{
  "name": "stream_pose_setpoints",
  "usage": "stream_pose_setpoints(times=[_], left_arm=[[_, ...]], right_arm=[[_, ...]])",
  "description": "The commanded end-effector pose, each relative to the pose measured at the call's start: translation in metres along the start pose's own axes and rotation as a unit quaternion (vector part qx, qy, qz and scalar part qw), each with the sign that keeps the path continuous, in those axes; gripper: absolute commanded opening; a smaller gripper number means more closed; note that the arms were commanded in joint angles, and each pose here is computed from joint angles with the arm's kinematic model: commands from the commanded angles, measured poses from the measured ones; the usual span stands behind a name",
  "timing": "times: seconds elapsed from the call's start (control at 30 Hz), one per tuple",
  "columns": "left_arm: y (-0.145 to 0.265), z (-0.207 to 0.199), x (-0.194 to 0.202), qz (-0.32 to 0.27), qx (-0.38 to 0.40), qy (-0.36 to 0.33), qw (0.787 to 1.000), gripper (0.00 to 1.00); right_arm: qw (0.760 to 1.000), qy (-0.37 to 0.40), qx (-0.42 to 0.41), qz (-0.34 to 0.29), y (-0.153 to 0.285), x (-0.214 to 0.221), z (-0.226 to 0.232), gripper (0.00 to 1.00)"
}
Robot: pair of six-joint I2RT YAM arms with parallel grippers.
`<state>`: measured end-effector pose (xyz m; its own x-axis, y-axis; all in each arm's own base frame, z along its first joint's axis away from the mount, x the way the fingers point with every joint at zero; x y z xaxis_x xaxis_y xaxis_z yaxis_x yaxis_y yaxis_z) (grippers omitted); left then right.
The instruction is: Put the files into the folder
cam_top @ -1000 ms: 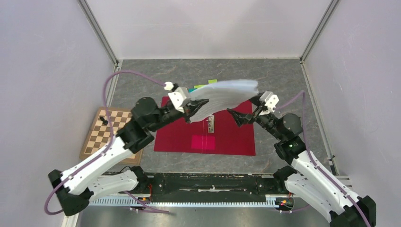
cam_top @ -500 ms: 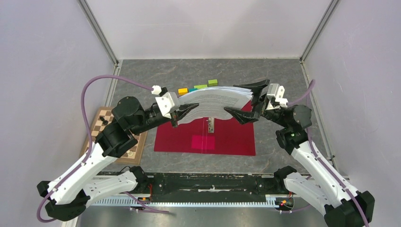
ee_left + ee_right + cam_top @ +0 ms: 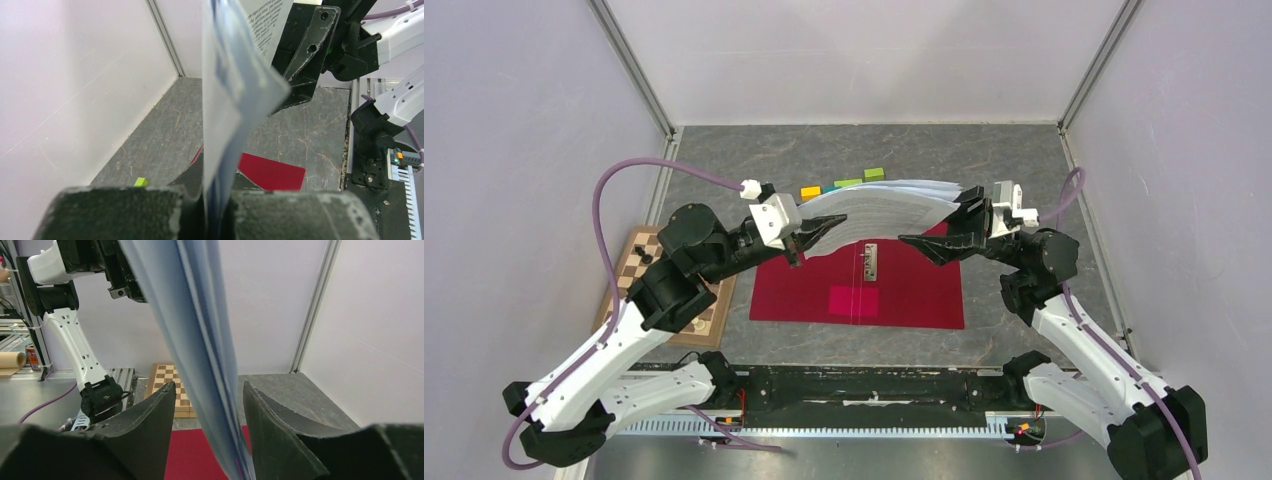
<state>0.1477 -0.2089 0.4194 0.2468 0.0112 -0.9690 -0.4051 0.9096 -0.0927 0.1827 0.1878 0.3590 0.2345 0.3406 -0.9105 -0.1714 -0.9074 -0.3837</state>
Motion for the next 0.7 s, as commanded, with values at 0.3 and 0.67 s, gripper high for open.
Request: stream_pose_setpoints(times=[0.3,0.67], left_arm=[[-0.015,-0.004,-0.014,-0.043,0.027,0.022,0.998,0.02],[-0.031,0.008,0.011,-0.002,-0.03,0.068,0.997,0.07]], right_arm=[[1.0,0.008,-0.005,-0.023,-0.007,-0.009,-0.002,0.48],[0.991,-0.061,0.111,0.046,-0.004,0.008,-0.029,0.0]])
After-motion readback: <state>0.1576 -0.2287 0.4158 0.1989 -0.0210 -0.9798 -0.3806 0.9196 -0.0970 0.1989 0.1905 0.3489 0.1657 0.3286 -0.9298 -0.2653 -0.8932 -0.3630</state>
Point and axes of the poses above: each gripper's point midway between its finger pads, its own y axis back along the fingers, its own z axis along the line the jaws close on, x = y × z, the point moved 6 cm from there along y, back along the fingers, and after that the axes turned 2 degrees about y, right-handed, at the moved point
